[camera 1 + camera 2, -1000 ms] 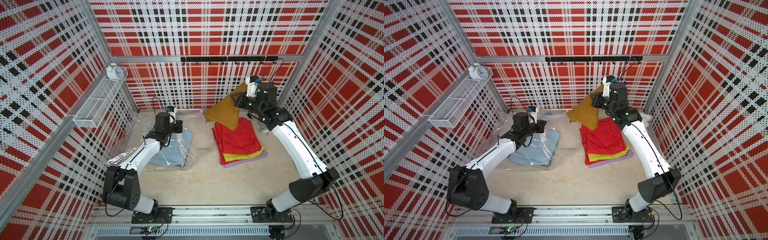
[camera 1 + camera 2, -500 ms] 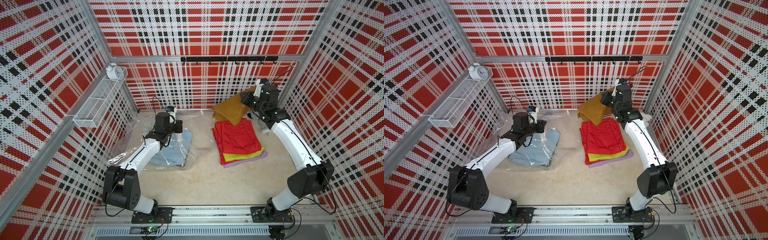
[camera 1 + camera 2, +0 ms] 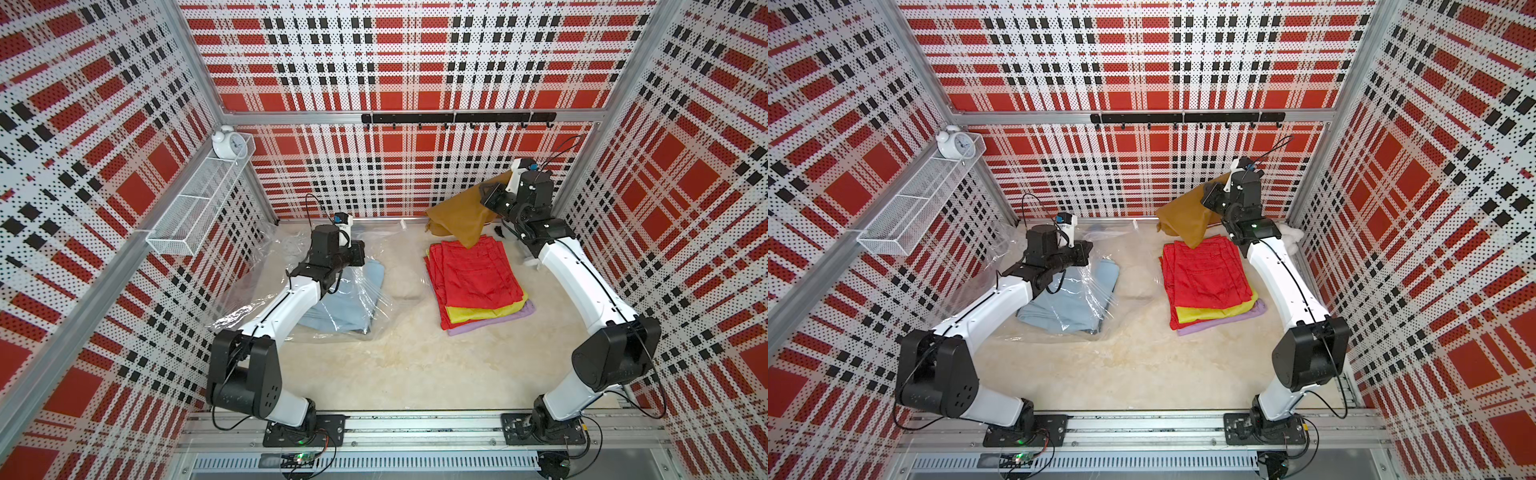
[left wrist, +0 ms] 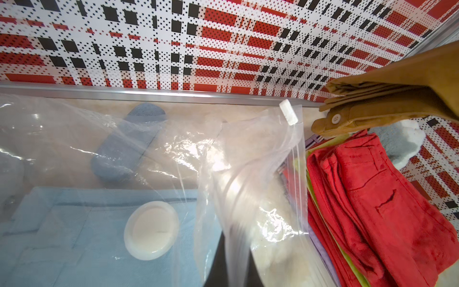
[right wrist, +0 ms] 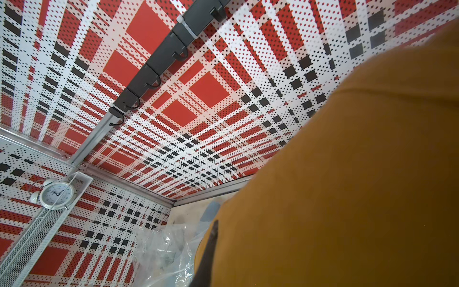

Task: Take the trousers out of the vacuum bag
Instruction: Place the trousers at the center of the board.

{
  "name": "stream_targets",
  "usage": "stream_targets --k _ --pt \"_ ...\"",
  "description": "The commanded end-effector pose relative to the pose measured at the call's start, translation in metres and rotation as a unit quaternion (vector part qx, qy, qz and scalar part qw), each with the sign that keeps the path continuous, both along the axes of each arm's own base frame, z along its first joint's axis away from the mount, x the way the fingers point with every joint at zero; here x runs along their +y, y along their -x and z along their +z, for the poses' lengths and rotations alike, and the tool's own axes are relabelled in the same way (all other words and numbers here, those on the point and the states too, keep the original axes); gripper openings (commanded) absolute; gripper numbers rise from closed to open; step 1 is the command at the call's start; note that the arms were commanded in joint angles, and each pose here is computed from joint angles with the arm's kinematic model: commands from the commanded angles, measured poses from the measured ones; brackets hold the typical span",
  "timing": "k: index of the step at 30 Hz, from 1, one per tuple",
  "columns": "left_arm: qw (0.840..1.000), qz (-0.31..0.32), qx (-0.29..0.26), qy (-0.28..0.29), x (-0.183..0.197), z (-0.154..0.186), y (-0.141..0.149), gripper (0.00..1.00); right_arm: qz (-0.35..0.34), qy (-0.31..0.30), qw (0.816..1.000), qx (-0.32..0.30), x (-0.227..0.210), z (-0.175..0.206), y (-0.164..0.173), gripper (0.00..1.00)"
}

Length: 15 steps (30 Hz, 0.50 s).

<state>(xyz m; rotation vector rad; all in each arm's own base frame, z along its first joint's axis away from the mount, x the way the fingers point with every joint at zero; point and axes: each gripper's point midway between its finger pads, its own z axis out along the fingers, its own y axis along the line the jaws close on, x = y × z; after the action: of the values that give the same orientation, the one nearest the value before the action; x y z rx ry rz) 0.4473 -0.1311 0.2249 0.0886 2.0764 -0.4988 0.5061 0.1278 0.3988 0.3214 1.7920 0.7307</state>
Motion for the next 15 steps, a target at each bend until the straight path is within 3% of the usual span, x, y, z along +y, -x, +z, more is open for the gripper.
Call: stream_targets --k 1,15 --pt "1.0 0.004 -0.01 0.004 0.003 0.007 -0.006 0.0 -0.005 -0.031 0.992 -0.124 -0.006 0.084 0.003 0.0" --pt "1.0 0.004 -0.009 0.004 0.003 0.006 -0.006 0.0 -0.013 -0.044 0.997 -0.061 -0.014 0.011 0.027 0.0"
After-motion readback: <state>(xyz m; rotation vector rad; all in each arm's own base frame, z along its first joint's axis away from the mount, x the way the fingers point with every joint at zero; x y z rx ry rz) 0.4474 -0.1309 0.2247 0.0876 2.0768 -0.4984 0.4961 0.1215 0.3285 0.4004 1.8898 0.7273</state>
